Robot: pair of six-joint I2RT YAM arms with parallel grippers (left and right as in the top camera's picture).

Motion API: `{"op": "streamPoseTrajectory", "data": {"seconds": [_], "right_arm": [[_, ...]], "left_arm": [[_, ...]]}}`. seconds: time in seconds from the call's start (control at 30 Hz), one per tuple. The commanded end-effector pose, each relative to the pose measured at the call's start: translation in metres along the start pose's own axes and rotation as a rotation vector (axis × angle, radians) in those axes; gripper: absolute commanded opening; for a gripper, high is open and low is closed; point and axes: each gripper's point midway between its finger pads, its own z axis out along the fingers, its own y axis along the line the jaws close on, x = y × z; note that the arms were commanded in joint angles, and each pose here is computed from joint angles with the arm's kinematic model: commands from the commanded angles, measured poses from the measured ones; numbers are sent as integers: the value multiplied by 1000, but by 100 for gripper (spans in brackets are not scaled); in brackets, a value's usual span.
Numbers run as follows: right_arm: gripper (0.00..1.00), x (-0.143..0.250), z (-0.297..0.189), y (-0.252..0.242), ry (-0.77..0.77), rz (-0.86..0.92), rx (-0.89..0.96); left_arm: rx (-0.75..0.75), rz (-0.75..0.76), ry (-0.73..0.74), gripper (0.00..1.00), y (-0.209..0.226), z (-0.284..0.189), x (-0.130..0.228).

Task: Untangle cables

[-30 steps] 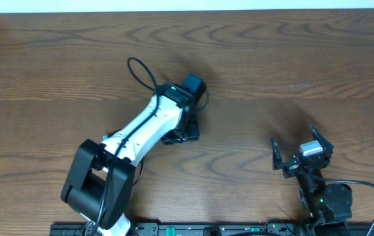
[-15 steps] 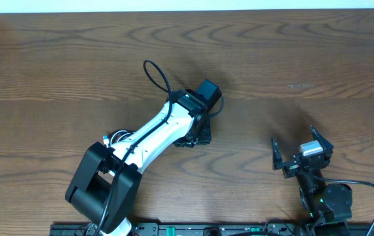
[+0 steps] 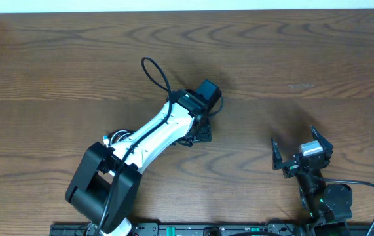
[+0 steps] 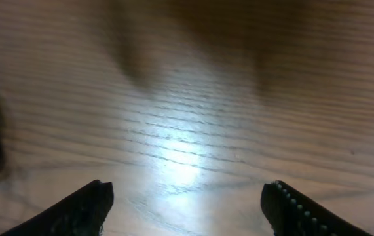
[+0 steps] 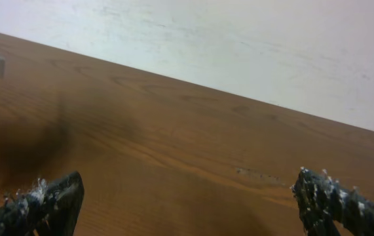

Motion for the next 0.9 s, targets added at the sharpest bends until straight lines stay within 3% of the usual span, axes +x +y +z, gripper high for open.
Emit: {"op": "streamPoseTrajectory", "data": {"seconds": [0.0, 0.87], "right_arm": [[99, 1, 0, 0, 5, -10, 2], [99, 2, 0, 0, 5, -10, 2]], "left_arm": [[-93, -5, -39, 80, 17, 4, -7], [-184, -232, 39, 94, 98, 6, -29]]}}
